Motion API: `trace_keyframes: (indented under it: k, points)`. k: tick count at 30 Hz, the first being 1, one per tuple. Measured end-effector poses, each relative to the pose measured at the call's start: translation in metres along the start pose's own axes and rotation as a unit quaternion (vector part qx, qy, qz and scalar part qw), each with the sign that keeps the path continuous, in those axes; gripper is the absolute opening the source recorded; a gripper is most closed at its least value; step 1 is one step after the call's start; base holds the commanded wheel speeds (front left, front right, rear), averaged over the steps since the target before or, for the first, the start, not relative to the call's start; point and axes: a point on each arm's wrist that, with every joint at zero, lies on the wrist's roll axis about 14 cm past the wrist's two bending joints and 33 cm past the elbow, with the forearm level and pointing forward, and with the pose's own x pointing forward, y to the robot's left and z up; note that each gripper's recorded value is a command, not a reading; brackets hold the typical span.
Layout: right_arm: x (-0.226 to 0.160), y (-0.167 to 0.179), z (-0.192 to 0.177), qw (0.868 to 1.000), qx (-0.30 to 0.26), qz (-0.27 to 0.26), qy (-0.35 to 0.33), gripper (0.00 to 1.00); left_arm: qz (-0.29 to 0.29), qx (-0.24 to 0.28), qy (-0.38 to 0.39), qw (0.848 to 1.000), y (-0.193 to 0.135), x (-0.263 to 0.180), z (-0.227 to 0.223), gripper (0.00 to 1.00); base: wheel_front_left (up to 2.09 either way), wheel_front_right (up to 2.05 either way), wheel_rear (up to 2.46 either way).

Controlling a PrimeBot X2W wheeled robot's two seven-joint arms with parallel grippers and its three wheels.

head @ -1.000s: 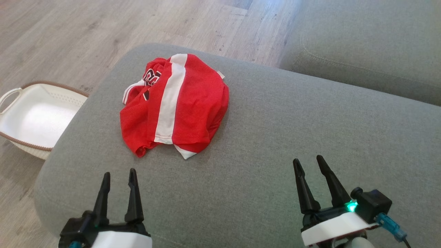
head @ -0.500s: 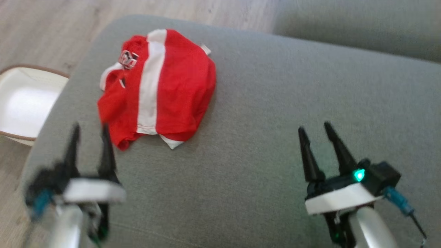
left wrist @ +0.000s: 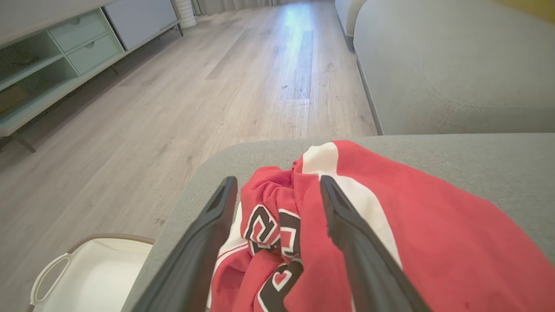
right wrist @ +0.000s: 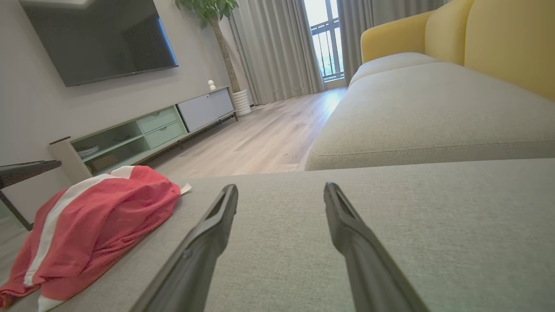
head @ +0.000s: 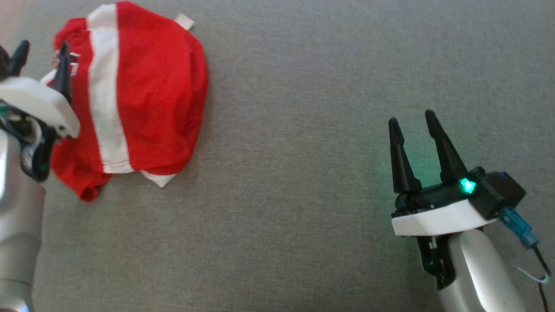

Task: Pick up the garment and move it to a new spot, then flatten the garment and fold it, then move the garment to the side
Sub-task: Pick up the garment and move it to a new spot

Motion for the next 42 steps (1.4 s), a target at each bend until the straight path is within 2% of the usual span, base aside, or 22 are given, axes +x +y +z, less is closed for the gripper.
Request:
trace_keyframes:
  k: [5,10,11,12,19,23,26,31,35,39,42]
  points:
    - [-0.002,-0.018,-0.001,1.0,-0.001,-0.023,0.0,1.0,-0.021,0.012,0.066,0.998,-0.012,0.03,-0.02,1.0,0.0,0.0,0.0]
    - [-0.006,-0.03,-0.009,0.999,0.003,-0.04,0.009,1.0,-0.029,0.013,0.126,0.992,-0.016,0.038,-0.059,1.0,0.0,0.0,0.0]
    - [-0.007,-0.031,-0.01,0.999,0.003,-0.041,0.01,1.0,-0.032,0.014,0.133,0.99,-0.018,0.039,-0.064,0.95,0.0,0.0,0.0]
    - [-0.007,-0.032,-0.01,0.999,0.003,-0.043,0.011,1.0,-0.034,0.011,0.137,0.99,-0.019,0.039,-0.067,0.0,0.0,0.0,0.0]
    - [-0.007,-0.035,-0.006,0.999,0.006,-0.049,0.004,1.0,-0.04,-0.001,0.09,0.995,-0.021,0.044,-0.047,0.0,0.0,0.0,0.0]
    - [-0.006,-0.031,0.002,0.999,0.002,-0.043,-0.005,1.0,-0.033,-0.008,0.01,0.999,-0.012,0.044,-0.002,0.0,0.0,0.0,0.0]
    - [-0.006,-0.027,0.01,0.999,0.001,-0.039,-0.014,1.0,-0.038,-0.012,-0.071,0.997,-0.013,0.039,0.045,0.0,0.0,0.0,0.0]
    - [-0.011,-0.019,0.023,0.999,0.003,-0.034,-0.027,1.0,-0.063,-0.04,-0.193,0.978,-0.025,0.015,0.114,0.0,0.0,0.0,0.0]
    - [-0.017,-0.016,0.035,0.999,0.004,-0.035,-0.041,1.0,-0.107,-0.053,-0.26,0.958,-0.051,-0.009,0.159,0.0,0.0,0.0,0.0]
    - [-0.029,-0.019,0.042,0.998,0.003,-0.045,-0.047,1.0,-0.16,-0.053,-0.301,0.939,-0.089,-0.03,0.189,0.0,0.0,0.0,0.0]
    - [-0.035,-0.022,0.045,0.997,0.002,-0.053,-0.051,1.0,-0.186,-0.067,-0.306,0.931,-0.113,-0.036,0.193,0.0,0.0,0.0,0.0]
